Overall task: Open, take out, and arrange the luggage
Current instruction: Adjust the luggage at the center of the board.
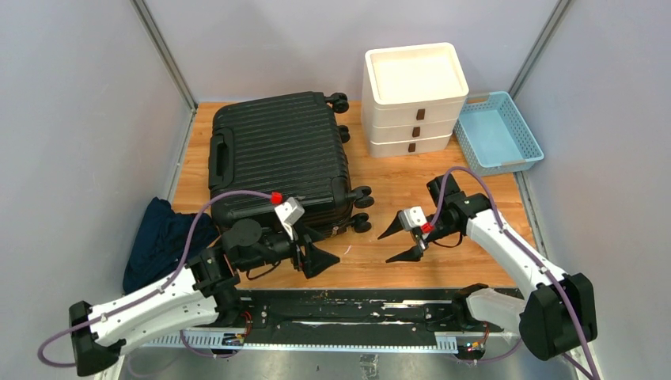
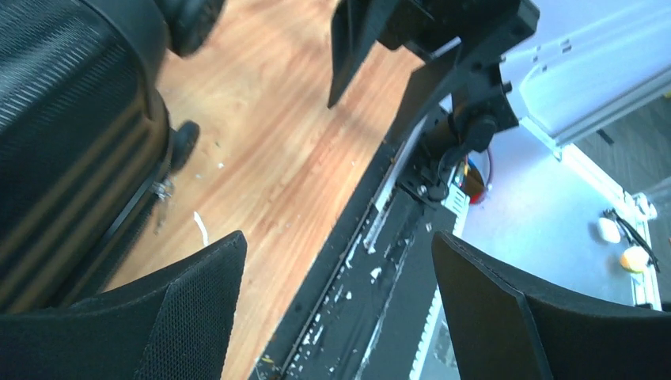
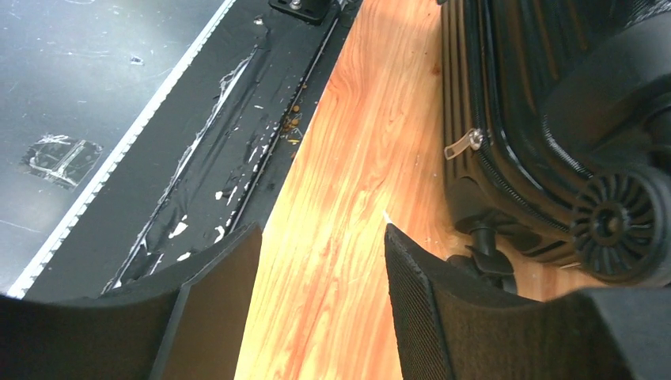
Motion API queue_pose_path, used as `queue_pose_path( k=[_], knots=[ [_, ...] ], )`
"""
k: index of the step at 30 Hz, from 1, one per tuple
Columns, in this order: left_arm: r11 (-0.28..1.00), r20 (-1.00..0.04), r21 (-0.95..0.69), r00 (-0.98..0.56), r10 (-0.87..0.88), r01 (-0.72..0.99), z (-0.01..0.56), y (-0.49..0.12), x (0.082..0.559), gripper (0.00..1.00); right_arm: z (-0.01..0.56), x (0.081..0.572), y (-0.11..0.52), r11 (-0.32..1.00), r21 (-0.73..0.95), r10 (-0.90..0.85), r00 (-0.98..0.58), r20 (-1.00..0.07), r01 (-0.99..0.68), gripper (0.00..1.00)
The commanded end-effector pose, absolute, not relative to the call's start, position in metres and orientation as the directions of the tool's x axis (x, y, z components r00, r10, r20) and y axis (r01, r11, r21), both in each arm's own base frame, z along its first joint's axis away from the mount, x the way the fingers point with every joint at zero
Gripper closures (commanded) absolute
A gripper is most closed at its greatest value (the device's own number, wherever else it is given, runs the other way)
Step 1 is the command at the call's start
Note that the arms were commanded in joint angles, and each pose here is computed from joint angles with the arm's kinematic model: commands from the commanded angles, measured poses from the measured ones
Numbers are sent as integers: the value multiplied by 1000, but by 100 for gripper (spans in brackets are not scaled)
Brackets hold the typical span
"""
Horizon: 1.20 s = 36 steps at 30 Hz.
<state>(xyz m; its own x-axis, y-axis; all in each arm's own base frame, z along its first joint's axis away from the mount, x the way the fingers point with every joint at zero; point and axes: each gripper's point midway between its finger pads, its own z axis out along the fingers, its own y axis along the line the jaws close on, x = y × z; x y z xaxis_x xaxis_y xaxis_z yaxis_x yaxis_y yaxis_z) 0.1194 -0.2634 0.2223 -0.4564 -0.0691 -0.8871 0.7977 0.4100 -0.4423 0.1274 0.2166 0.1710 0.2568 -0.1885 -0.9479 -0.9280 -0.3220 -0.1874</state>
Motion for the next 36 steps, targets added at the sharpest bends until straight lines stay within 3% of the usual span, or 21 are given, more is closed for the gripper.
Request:
queue_pose_path(
  k=[1,25,34,36],
  knots=[
    [506,-885,-428,-462,-65,749,208,-264,121,11,163,123,212,-311,-149,-210,221,-953,-939,38],
    [826,-802,-467,-544,-246,315,158,-252,164,19,150,129,209,-310,-147,-262,233,-936,-939,37],
    [839,-793,-483,-531,-298,250,155,-256,173,25,146,131,208,-309,-137,-276,226,-934,-941,37],
    [835,-799,-482,-524,-296,264,154,-262,175,30,145,131,208,-310,-133,-277,223,-935,-941,37]
  ],
)
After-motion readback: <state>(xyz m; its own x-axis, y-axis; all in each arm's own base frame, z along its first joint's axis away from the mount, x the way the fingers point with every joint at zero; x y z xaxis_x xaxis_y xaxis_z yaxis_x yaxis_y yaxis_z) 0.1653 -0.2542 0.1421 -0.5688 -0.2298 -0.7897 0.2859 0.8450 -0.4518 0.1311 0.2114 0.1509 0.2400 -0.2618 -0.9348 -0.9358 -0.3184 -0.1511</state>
